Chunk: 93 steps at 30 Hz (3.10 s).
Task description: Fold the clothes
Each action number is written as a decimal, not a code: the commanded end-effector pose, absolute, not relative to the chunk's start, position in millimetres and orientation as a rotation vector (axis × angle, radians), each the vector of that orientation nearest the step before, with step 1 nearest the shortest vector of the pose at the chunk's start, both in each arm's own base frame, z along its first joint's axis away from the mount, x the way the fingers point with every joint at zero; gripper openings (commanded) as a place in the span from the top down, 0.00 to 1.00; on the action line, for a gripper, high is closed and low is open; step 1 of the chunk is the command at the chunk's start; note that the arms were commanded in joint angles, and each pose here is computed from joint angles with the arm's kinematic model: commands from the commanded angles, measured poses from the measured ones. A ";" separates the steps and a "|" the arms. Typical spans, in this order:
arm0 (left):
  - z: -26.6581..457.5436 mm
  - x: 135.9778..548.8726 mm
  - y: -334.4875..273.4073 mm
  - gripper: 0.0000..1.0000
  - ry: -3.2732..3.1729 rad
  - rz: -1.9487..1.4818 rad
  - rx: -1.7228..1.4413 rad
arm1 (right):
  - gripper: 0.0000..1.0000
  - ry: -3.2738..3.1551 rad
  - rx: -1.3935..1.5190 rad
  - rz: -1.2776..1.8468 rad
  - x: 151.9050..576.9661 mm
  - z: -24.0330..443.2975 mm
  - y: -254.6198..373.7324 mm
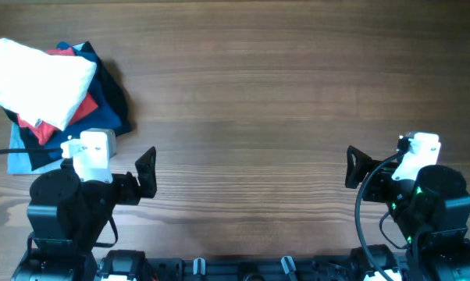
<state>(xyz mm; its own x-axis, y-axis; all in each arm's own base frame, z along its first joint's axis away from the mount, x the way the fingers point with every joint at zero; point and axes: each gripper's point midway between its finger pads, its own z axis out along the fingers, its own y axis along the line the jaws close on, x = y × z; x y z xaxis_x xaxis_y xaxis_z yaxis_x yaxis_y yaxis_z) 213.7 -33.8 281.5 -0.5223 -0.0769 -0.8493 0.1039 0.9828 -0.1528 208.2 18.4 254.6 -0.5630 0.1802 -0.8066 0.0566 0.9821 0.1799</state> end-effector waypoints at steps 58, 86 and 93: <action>279.5 212.9 -36.0 0.00 2.111 -0.248 0.013 | 0.00 1.563 -0.166 0.169 242.5 175.2 46.2; 232.3 172.8 -26.9 0.00 2.095 -0.204 0.002 | 0.00 1.563 -0.166 0.170 242.5 175.2 46.2; 186.5 197.2 -41.0 0.00 1.893 -0.290 0.046 | 0.00 1.563 -0.166 0.169 242.5 175.3 46.2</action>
<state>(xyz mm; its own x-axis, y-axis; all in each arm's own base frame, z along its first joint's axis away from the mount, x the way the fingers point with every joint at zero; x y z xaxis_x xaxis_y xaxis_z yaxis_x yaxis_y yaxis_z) 190.2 -32.1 204.3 -0.3990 -0.0907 -0.9125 0.1230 0.9808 -0.1512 242.7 47.6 172.7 -0.0140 0.0110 -0.9998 -0.2189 0.9756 0.0138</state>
